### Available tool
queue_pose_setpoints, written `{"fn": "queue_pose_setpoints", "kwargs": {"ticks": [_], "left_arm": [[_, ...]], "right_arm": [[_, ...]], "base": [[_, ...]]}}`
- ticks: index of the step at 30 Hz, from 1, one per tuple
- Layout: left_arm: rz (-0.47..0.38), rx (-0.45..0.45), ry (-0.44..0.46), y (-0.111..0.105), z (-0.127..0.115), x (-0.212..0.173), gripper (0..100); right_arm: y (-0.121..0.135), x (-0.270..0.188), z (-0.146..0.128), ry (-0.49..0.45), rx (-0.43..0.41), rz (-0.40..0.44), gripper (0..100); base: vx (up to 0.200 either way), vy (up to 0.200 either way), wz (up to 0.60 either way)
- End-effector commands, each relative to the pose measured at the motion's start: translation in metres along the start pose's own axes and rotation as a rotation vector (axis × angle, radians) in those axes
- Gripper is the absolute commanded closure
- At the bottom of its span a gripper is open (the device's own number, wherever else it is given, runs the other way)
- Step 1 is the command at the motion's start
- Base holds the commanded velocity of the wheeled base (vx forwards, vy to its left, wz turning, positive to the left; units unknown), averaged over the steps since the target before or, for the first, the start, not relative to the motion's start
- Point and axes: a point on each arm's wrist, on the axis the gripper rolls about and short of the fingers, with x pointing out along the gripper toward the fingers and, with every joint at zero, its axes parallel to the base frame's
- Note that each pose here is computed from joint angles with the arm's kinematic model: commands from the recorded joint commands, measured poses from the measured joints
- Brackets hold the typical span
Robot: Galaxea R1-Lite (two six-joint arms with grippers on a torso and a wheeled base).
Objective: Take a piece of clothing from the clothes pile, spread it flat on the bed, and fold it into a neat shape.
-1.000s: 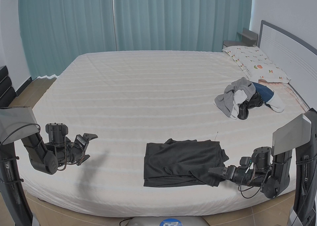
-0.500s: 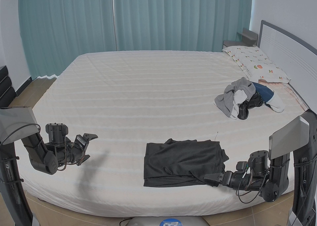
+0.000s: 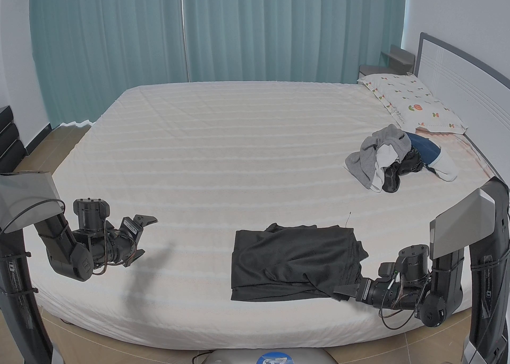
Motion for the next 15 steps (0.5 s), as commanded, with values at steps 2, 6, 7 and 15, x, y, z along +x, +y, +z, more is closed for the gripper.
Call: {"fn": "queue_pose_setpoints", "kwargs": {"ticks": [2,6,7,15], "left_arm": [[0.001,-0.001,0.000,0.000,0.000,0.000,0],[0.000,-0.001,-0.002,0.000,0.001,0.000,0],[0.000,-0.001,-0.002,0.000,0.001,0.000,0],[0.000,-0.001,0.000,0.000,0.000,0.000,0]], "right_arm": [[0.002,-0.005,-0.001,0.008,-0.009,-0.007,100],[0.001,-0.012,-0.003,0.029,-0.033,-0.033,100],[0.001,-0.013,-0.003,0.030,-0.040,-0.035,100],[-0.002,-0.030,0.018,-0.059,-0.037,-0.043,100]], "base": [[0.000,0.000,0.00],[0.000,0.000,0.00],[0.000,0.000,0.00],[0.000,0.000,0.00]]}}
